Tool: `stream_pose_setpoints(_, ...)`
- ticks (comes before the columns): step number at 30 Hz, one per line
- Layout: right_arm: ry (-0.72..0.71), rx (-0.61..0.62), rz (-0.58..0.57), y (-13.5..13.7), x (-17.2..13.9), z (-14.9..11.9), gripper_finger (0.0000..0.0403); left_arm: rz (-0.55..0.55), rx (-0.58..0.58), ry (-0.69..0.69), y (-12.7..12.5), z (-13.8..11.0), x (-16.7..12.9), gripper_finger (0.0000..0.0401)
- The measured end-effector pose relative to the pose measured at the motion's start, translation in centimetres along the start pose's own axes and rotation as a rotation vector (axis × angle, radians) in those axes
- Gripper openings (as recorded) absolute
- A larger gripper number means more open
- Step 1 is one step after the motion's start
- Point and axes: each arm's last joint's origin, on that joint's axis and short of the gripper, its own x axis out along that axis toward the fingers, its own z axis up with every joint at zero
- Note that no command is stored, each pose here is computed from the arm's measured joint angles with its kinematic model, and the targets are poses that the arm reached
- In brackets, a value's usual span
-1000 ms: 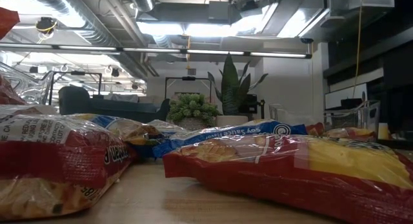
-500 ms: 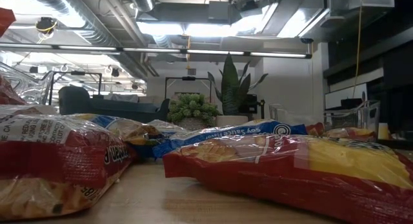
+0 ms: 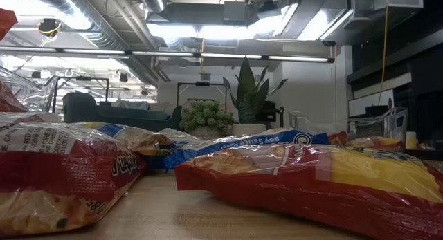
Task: Sort Maruchan noodles
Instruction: Put the orange noodle pack into the bottom transparent bin
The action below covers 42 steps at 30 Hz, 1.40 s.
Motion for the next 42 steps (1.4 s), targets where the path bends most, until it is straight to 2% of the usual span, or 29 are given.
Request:
stream_pose_setpoints(4,0.000,0.001,-0.001,0.0,0.0,0.0,0.0003,-0.032,0.034,0.032,0.9,-1.0,1.3,0.0118)
stream_pose_setpoints(9,-0.001,0.019,-0.001,0.0,0.0,0.0,0.0003,-0.140,0.097,0.032,0.7,-1.3,2.1,0.0119)
stream_pose_setpoints(17,-0.001,0.030,-0.019,-0.1,0.0,0.0,0.0003,-0.107,0.091,0.103,2.3,-1.6,3.2,0.0133)
stream_pose_setpoints(22,-0.001,0.030,-0.019,-0.1,0.0,0.0,0.0003,-0.129,0.087,0.165,2.6,-1.2,3.5,0.0124)
stream_pose_setpoints(26,-0.001,0.030,-0.019,-0.1,0.0,0.0,0.0003,-0.118,0.003,0.189,2.9,-0.7,3.7,0.0095)
stream_pose_setpoints(32,-0.001,0.030,-0.019,-0.1,0.0,0.0,0.0003,-0.134,-0.119,0.274,3.2,-0.2,3.9,0.0013)
stream_pose_setpoints(36,-0.001,0.030,-0.018,0.0,0.0,0.0,0.0003,-0.121,-0.202,0.290,3.2,0.0,3.9,0.0003)
stream_pose_setpoints(42,-0.001,0.026,-0.018,-0.1,0.0,0.0,0.0003,-0.070,-0.253,0.345,2.3,0.8,2.6,0.0001)
